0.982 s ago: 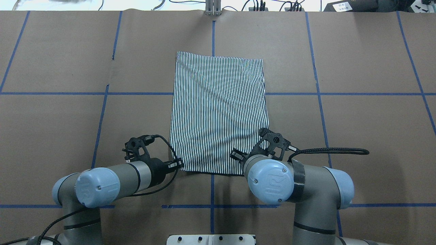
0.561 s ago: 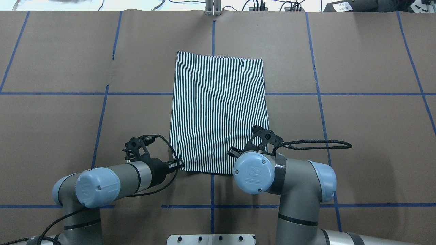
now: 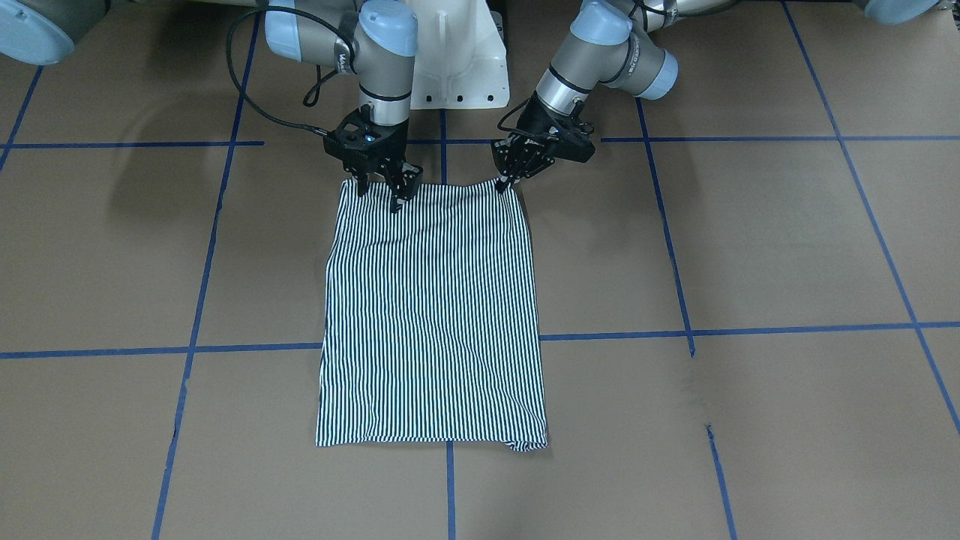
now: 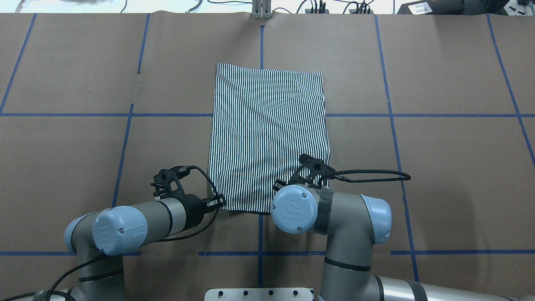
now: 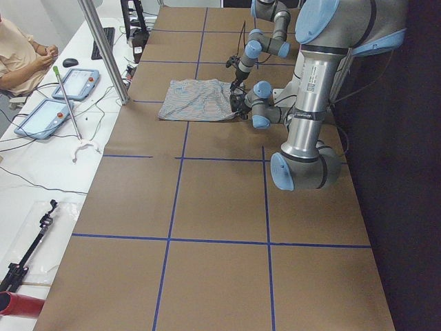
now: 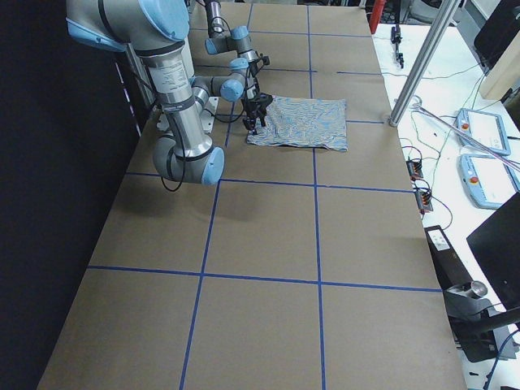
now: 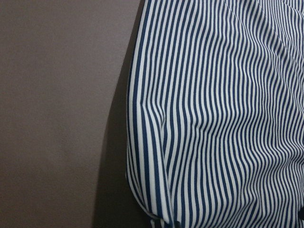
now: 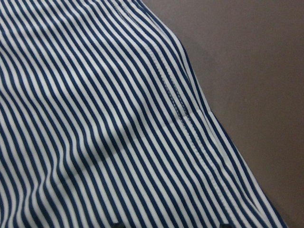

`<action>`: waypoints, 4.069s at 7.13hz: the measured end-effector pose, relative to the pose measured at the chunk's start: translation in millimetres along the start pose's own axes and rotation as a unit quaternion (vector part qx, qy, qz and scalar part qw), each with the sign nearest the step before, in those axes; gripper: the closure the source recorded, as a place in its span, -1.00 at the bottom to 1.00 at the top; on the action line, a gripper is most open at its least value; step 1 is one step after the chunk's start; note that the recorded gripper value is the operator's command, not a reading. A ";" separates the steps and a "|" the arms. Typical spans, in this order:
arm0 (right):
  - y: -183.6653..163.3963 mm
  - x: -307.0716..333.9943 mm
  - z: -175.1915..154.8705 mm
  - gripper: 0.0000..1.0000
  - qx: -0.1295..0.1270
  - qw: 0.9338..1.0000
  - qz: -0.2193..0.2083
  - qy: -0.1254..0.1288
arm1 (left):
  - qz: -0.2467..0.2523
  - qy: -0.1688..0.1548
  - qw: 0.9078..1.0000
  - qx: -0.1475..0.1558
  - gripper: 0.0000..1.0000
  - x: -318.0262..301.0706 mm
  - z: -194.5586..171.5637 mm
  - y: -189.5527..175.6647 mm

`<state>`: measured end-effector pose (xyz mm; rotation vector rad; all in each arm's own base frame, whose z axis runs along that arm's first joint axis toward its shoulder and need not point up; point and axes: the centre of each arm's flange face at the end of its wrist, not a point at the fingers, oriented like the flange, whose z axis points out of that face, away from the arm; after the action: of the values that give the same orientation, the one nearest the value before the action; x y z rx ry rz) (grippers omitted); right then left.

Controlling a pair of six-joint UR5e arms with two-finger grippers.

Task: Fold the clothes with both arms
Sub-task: 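Position both grippers at the near corners of the shirt, then grasp the near shirt edge with both grippers and lift it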

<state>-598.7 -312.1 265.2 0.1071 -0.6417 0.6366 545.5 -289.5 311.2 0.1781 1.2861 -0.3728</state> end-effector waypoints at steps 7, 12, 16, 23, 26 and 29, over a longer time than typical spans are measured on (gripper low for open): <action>1.6 -0.5 6.0 1.00 0.002 1.000 0.001 0.011 | 0.000 0.001 1.000 0.000 1.00 1.4 -0.5 0.1; -16.5 8.7 -88.5 1.00 -0.025 0.999 0.009 -0.036 | 0.003 0.007 1.000 -0.007 1.00 38.0 -66.3 -5.8; -29.8 41.9 -181.9 1.00 -0.056 0.997 0.006 -0.052 | 0.004 -0.022 0.999 -0.049 1.00 106.8 -196.9 0.8; -74.9 -53.6 -68.6 1.00 0.000 0.999 -0.005 -0.049 | 0.047 -0.114 0.991 0.045 1.00 115.4 -66.6 -108.3; -103.0 -83.3 -24.7 1.00 0.019 0.999 -0.012 -0.046 | 0.048 -0.124 0.989 0.063 1.00 93.4 -6.6 -143.7; -117.7 -100.7 1.3 -0.98 0.029 0.998 -0.032 -0.044 | 0.057 -0.128 0.988 0.066 -0.98 72.1 30.2 -156.9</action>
<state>-593.0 -459.6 218.5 0.2096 -0.7017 0.5911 531.7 -457.3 262.6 0.3050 0.9928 -0.3710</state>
